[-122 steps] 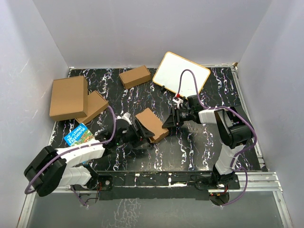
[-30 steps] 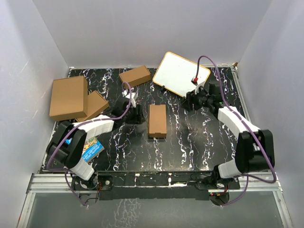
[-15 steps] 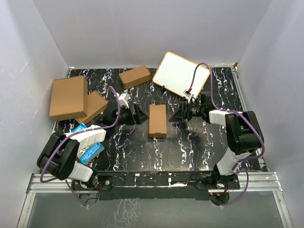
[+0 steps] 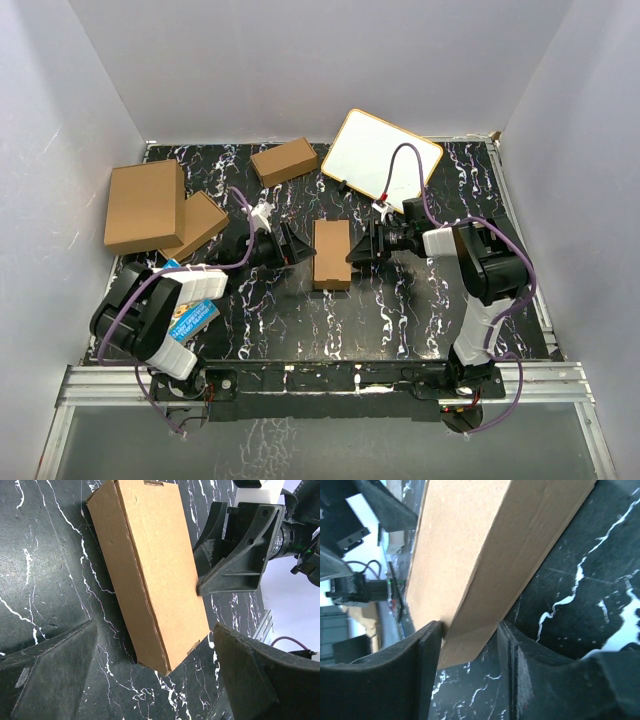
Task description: Fold the paper box
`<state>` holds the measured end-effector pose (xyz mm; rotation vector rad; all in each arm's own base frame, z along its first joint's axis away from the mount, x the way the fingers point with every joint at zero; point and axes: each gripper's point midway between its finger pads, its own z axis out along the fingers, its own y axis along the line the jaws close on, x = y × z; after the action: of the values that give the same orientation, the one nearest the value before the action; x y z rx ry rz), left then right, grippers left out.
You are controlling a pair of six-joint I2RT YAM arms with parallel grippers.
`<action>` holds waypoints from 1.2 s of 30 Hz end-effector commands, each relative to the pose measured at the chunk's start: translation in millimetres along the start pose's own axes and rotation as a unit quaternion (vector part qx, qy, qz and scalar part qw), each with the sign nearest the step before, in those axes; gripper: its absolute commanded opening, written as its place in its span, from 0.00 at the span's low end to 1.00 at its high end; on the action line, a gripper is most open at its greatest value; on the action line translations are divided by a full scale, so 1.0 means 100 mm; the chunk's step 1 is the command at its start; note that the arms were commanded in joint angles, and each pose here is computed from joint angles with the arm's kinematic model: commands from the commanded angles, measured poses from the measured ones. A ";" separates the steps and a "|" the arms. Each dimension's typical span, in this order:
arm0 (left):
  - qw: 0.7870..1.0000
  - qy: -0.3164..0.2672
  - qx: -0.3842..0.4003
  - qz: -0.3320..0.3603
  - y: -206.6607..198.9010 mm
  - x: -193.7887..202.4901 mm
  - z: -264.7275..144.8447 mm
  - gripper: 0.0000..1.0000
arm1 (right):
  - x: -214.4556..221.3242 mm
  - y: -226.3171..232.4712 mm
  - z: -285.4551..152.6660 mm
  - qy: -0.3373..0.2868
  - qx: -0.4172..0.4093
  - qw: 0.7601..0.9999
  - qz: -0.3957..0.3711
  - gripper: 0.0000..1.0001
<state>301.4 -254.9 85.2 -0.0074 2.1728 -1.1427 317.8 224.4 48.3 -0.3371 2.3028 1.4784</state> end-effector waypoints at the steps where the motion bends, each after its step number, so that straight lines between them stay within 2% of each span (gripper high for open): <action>1: 0.999 0.007 0.018 -0.025 -0.01 0.03 0.03 0.97 | -0.18 -0.05 0.02 -0.021 0.014 1.000 -0.009 0.44; 2: 0.999 0.011 0.020 -0.032 0.00 0.04 0.04 0.97 | -0.16 -0.08 0.01 -0.021 0.020 1.000 -0.005 0.38; 4: 0.999 0.018 0.026 -0.044 -0.01 0.06 0.08 0.97 | -0.14 -0.13 0.01 -0.019 0.029 0.999 -0.001 0.35; 17: 0.991 0.029 0.070 -0.107 -0.17 0.09 0.32 0.97 | -0.09 -0.26 -0.10 -0.014 0.026 0.999 0.016 0.32; 25: 0.988 0.041 0.081 -0.127 -0.28 0.17 0.53 0.96 | -0.06 -0.31 -0.15 -0.008 0.027 0.999 0.019 0.26; 28: 0.988 0.046 0.082 -0.126 -0.32 0.18 0.58 0.87 | -0.06 -0.30 -0.14 -0.006 0.022 1.000 0.018 0.27; 32: 0.988 0.049 0.078 -0.123 -0.32 0.19 0.60 0.66 | -0.09 -0.23 -0.16 -0.006 0.010 1.000 0.003 0.31; 36: 0.992 0.052 0.064 -0.100 -0.30 0.17 0.60 0.50 | -0.14 -0.13 -0.18 -0.006 -0.007 1.000 -0.018 0.40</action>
<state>308.0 -321.7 68.7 -0.1689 2.2274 -1.4705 319.9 204.9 49.1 -0.2941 2.3076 1.5543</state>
